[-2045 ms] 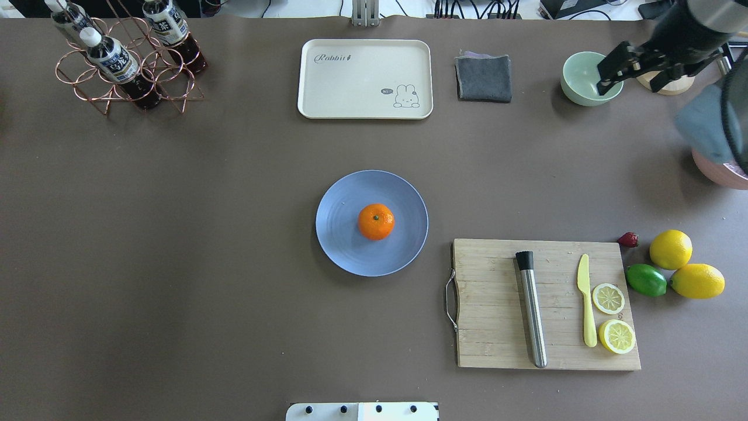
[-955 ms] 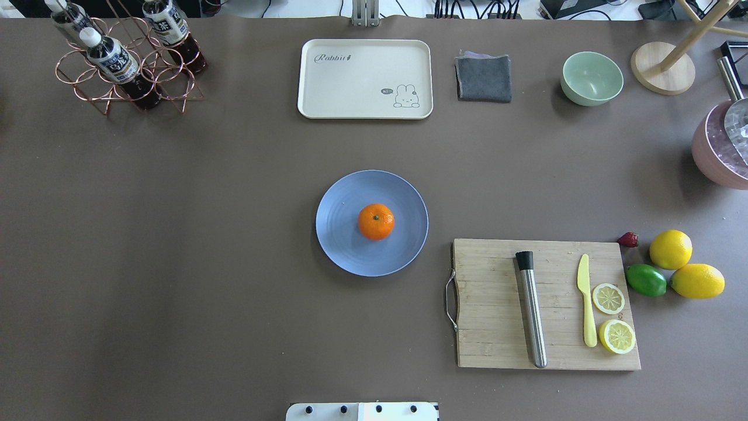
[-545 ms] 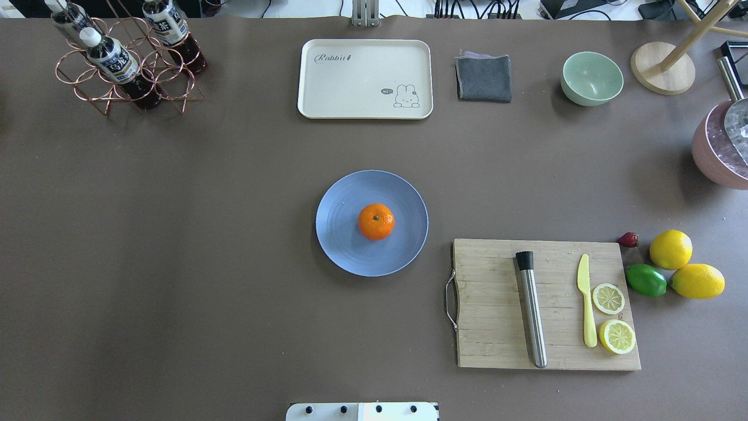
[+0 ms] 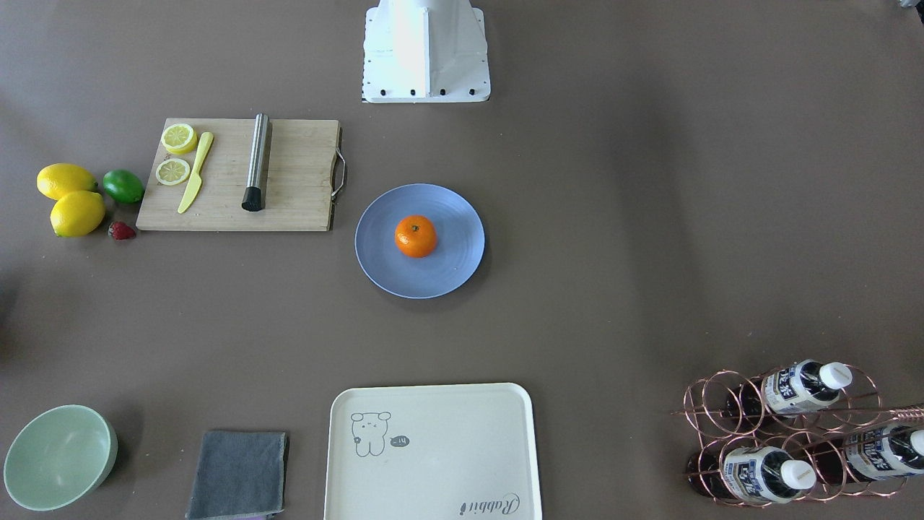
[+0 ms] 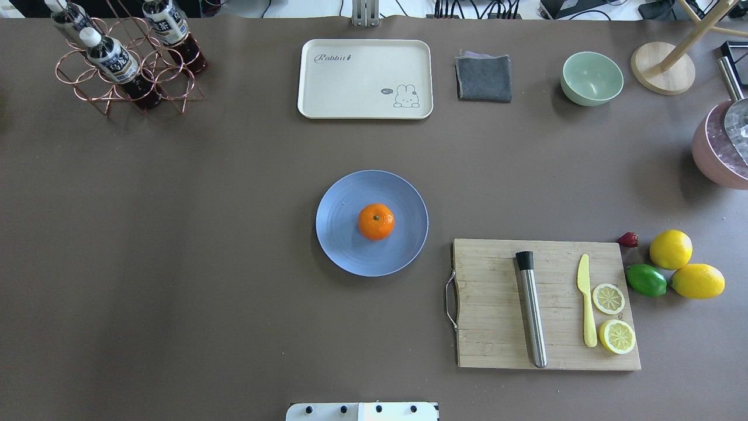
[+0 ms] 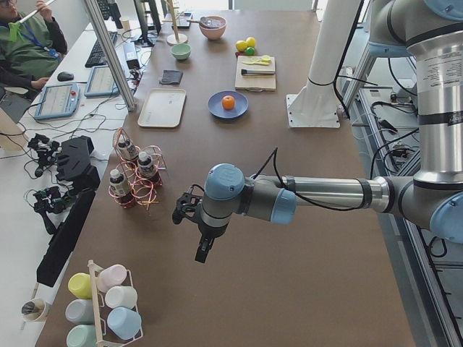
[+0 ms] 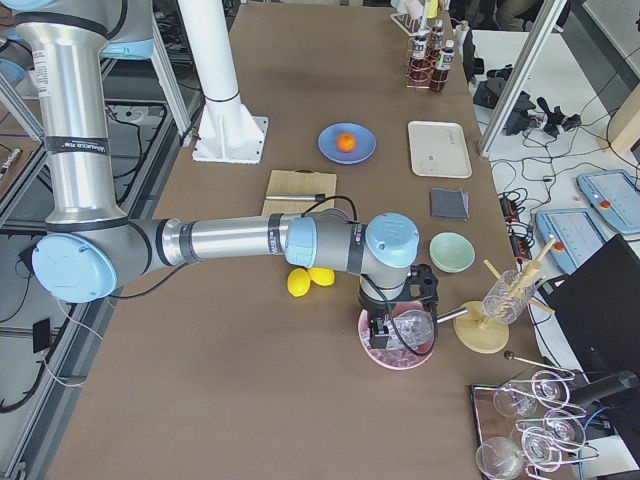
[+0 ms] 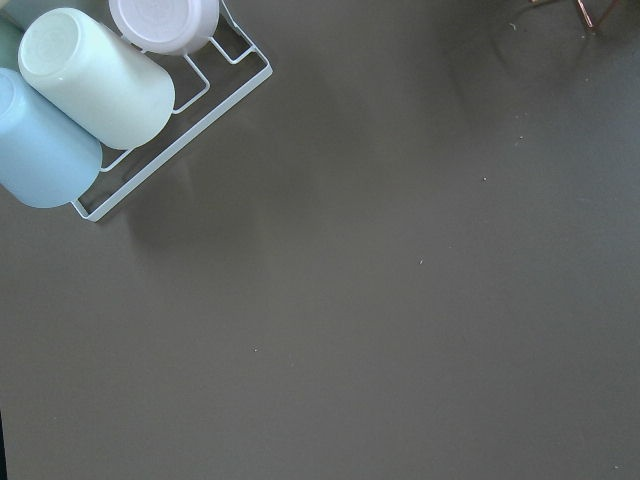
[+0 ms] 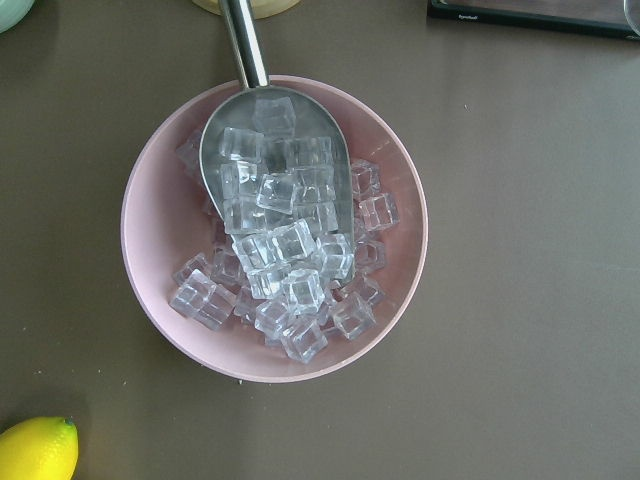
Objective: Pick orange to plate
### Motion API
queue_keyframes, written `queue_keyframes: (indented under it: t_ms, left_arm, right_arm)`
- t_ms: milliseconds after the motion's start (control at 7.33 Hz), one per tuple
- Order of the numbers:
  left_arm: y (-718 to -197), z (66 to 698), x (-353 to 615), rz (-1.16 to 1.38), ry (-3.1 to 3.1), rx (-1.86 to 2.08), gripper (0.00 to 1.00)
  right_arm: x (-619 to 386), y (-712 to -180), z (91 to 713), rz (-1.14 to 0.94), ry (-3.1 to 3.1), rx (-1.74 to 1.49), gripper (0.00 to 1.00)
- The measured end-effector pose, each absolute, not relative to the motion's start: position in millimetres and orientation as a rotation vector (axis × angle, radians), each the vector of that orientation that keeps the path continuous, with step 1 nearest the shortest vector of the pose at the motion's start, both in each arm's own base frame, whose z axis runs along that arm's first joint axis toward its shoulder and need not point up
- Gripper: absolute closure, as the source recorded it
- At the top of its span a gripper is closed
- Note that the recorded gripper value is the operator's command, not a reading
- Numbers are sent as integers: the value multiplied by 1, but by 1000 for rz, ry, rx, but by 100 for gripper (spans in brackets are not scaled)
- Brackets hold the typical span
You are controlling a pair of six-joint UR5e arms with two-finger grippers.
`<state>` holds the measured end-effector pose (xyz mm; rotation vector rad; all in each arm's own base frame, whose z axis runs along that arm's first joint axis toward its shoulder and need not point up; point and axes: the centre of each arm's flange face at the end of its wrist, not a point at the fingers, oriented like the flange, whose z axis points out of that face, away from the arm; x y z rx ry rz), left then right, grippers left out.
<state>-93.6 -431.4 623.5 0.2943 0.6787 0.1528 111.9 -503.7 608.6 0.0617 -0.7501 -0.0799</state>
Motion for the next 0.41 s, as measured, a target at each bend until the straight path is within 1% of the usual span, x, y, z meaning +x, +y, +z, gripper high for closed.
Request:
queue_keyframes:
  t_ms: [409]
  left_arm:
    - [-432, 625, -94, 153, 678, 292, 2]
  right_arm:
    - [111, -506, 605, -83, -752, 67, 0]
